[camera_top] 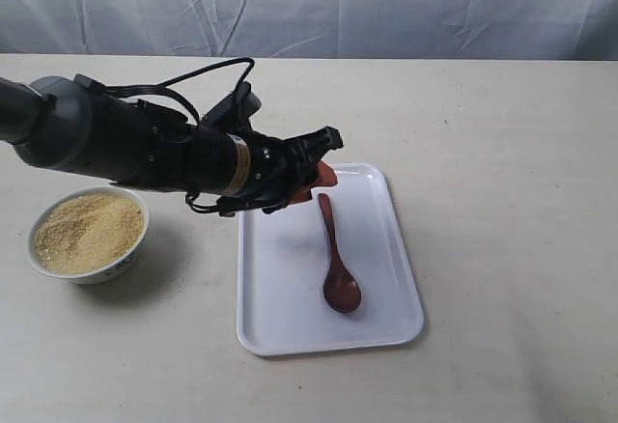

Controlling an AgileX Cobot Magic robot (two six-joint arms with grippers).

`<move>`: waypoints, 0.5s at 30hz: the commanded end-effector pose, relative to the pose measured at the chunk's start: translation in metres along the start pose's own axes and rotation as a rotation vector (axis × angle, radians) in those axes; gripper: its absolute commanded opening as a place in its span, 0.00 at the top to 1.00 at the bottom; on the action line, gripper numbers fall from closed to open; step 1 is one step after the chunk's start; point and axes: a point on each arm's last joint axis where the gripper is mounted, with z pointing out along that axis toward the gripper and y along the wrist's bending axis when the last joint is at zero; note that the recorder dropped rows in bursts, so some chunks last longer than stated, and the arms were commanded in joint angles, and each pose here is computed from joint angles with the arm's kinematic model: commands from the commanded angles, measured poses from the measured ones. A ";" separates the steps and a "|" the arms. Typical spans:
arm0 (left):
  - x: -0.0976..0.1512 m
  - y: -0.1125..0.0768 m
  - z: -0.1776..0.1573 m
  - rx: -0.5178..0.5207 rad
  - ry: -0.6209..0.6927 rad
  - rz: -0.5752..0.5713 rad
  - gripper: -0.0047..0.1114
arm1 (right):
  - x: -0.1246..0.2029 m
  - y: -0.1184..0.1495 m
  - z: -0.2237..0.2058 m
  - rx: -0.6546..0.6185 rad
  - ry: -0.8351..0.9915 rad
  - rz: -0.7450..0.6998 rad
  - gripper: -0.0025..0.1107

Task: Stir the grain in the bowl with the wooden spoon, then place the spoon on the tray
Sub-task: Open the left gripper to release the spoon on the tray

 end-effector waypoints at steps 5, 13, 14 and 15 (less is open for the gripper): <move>-0.011 -0.030 -0.043 0.115 0.033 0.349 0.92 | 0.000 0.000 0.000 0.003 -0.015 0.002 0.98; -0.064 -0.055 -0.150 -0.118 -0.433 0.880 0.96 | 0.000 0.000 0.000 0.003 -0.015 0.000 0.98; -0.069 -0.055 -0.158 -0.182 -0.491 0.928 0.96 | 0.000 0.000 0.000 0.003 -0.015 0.000 0.98; -0.077 -0.054 -0.174 -0.323 -0.583 1.023 0.96 | 0.000 0.000 0.000 0.003 -0.015 0.000 0.98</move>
